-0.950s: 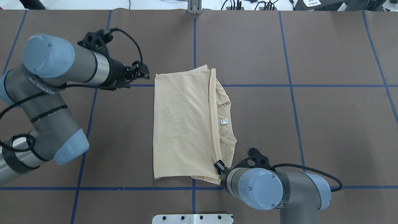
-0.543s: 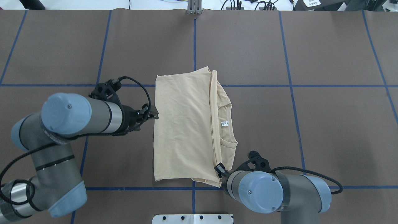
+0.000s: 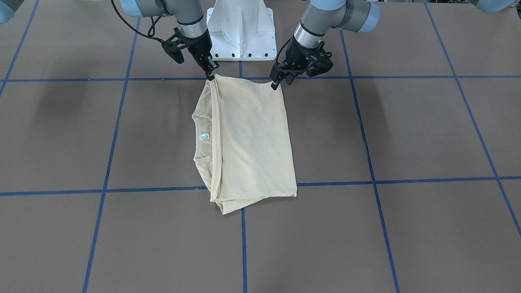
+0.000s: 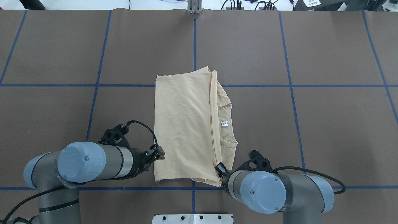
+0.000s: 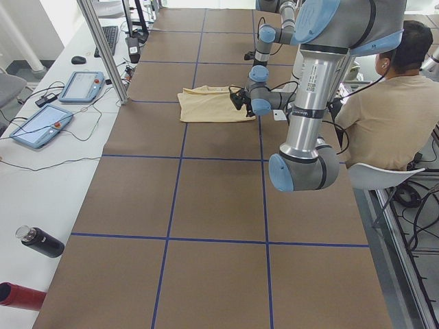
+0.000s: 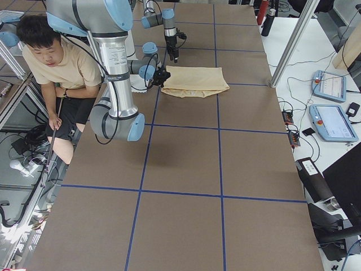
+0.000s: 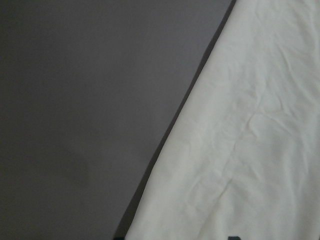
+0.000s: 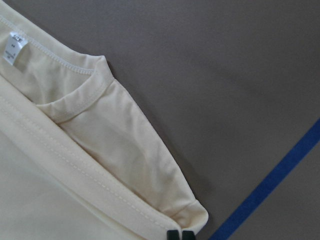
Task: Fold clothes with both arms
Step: 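Lower the left gripper to the shirt corner nearest the robot and grasp both near corners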
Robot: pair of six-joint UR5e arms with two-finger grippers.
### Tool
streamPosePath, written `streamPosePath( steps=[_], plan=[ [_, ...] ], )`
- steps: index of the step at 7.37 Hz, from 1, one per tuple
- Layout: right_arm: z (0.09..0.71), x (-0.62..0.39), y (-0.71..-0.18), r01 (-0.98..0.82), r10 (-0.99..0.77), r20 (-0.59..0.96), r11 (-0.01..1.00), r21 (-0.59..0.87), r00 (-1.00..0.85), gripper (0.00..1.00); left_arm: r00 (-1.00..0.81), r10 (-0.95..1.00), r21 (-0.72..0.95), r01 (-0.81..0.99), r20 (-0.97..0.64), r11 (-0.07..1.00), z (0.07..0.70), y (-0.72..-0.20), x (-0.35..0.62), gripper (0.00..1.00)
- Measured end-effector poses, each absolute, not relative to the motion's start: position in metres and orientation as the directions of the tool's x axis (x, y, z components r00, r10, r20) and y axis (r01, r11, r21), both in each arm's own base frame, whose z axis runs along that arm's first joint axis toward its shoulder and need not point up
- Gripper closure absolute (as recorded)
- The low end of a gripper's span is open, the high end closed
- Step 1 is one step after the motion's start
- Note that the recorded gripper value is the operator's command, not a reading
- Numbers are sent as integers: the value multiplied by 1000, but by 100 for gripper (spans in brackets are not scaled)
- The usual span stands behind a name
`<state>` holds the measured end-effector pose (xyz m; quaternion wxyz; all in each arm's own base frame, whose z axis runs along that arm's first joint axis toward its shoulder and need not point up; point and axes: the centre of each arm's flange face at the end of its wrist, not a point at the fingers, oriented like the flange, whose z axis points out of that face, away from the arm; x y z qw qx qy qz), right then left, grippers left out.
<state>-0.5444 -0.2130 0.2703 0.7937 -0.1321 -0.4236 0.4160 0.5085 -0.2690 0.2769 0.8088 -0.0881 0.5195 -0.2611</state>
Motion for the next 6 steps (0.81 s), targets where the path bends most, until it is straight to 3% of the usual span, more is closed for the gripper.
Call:
streamPosePath(
  steps=[4, 6],
  plan=[
    [271, -541, -213, -548, 772, 563, 619, -563, 295, 100, 365, -514, -430, 290, -776, 855, 286, -234, 530, 52],
    [271, -541, -212, -548, 772, 563, 619, -562, 295, 100, 371, -512, -428, 289, -775, 856, 287, -231, 533, 52]
  ],
)
